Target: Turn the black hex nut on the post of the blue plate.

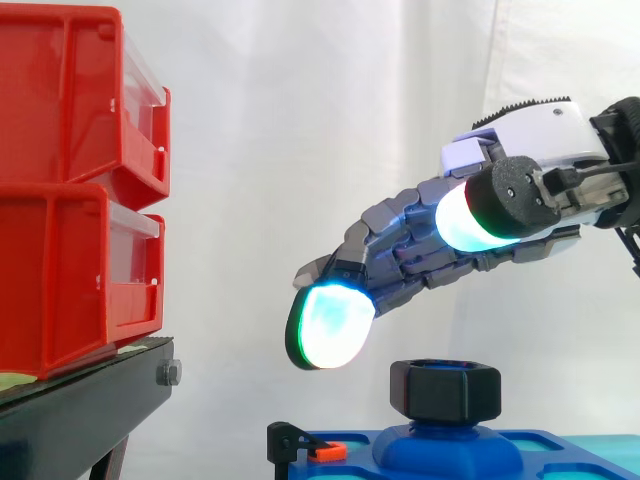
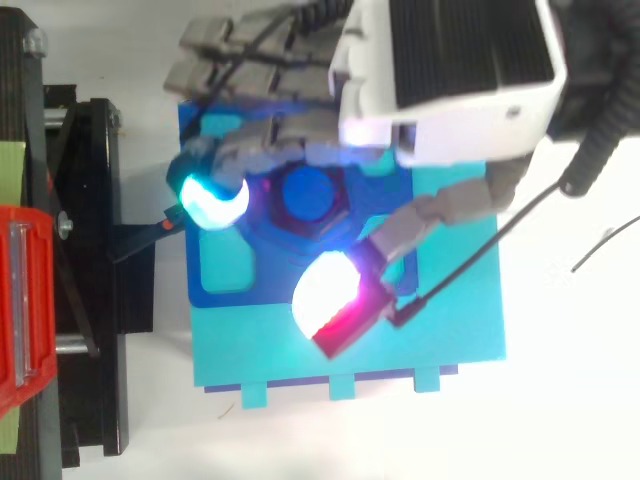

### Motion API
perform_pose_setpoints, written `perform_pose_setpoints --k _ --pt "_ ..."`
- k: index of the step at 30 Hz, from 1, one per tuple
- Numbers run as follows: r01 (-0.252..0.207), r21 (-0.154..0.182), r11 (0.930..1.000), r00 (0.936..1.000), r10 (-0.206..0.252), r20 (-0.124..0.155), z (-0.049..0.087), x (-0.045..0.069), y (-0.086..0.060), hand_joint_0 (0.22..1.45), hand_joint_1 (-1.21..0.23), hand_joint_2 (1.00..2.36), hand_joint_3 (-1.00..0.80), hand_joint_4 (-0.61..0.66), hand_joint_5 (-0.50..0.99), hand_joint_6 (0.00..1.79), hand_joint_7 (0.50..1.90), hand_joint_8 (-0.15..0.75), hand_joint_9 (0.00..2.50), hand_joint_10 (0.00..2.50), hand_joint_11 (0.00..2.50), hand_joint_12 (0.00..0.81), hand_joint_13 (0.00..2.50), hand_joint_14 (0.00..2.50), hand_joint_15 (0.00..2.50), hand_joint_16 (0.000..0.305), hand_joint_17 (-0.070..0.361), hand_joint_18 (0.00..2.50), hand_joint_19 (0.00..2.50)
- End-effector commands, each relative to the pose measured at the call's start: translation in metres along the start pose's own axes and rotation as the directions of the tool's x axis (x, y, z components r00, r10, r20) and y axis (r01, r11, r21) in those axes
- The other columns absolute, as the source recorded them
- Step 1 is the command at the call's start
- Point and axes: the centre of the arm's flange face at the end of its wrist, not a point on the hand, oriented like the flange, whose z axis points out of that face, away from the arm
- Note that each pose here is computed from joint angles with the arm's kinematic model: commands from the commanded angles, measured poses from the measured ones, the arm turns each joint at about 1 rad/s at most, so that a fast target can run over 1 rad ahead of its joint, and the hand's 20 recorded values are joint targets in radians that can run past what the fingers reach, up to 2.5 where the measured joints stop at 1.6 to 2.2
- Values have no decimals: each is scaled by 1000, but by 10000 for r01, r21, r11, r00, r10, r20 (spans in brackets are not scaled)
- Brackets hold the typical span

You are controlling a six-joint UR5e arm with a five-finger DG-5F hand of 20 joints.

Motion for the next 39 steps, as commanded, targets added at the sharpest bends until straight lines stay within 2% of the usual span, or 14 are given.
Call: perform_pose_setpoints --k 1,2,4,6,14,16,28,39 --pt "-94 117 9999 9999 96 -130 3 7 11 426 -269 1000 -500 217 -251 502 769 245 0 0 0 380 0 0 0 59 132 0 239" --pt "-100 167 9998 9996 104 -259 2 9 11 430 -263 1000 -500 230 -245 502 786 246 0 0 0 379 0 1 0 58 131 0 246" --pt "-100 174 9998 9995 105 -307 1 10 12 434 -257 1000 -500 237 -241 503 799 245 0 0 0 378 0 0 0 58 130 0 251" --pt "-101 252 9996 9987 114 -491 1 14 14 435 -256 1000 -500 243 -238 502 804 246 0 0 0 377 0 0 0 57 129 0 255" --pt "-232 463 9987 9974 263 -674 -2 16 15 441 -242 1000 -500 245 -234 502 806 249 8 0 0 374 0 1 0 57 129 0 257" --pt "-239 542 9982 9962 284 -822 -4 17 13 443 -238 1000 -500 246 -232 503 808 248 9 0 0 373 0 0 0 57 128 0 255" --pt "75 625 9980 9971 -27 -764 -8 11 -2 445 -235 1000 -500 249 -230 503 818 250 20 0 0 373 0 0 0 57 127 0 266" --pt "373 538 9979 9967 -333 -738 -13 3 -16 446 -232 1000 -500 251 -231 503 819 250 22 0 0 372 0 0 0 57 128 0 274"
